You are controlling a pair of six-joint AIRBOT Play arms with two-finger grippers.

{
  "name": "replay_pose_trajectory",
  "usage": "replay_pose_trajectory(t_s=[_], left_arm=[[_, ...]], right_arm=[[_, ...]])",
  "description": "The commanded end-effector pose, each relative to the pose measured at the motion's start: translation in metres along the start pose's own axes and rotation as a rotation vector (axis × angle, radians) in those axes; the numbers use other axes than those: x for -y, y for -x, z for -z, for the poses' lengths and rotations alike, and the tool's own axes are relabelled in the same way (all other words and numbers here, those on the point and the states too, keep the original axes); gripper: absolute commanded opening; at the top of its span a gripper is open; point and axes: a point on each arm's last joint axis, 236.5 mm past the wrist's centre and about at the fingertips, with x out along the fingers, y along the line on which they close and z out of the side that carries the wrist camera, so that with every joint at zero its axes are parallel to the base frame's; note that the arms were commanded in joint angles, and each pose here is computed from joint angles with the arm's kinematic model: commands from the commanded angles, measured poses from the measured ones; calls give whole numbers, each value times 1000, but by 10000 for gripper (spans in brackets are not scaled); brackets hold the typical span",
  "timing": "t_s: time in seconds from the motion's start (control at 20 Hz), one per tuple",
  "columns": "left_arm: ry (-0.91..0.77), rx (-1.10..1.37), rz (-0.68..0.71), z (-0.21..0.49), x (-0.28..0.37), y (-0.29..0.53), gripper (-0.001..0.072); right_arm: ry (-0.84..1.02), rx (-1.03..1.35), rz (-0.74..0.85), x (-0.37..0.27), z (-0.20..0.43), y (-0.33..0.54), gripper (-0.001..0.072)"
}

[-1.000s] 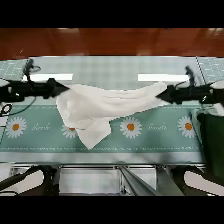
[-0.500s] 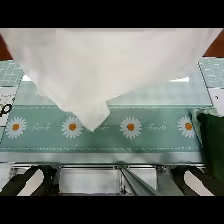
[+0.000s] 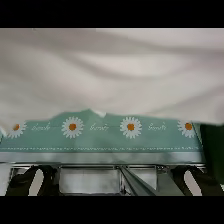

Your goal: Fold the shirts.

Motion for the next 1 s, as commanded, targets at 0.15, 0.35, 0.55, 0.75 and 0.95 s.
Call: replay_pose_trajectory(t_s=[0.15,0.35,0.55,0.75,0.95], left_arm=[[25,-138,-287,38,-40,41,23],[197,-380,-248,135,-88,-14,23],[412,-590,-163,271,-140,-84,24],[625,-749,-247,414,-213,-133,24],[856,-751,-170,502,-231,-187,24]], right_arm=[[-53,-155,84,11,44,21,28],[-141,-322,-7,14,108,-38,28],[-274,-489,-47,36,215,-121,28],[-461,-592,-102,48,326,-201,28],[-634,-653,-109,69,406,-283,28]])
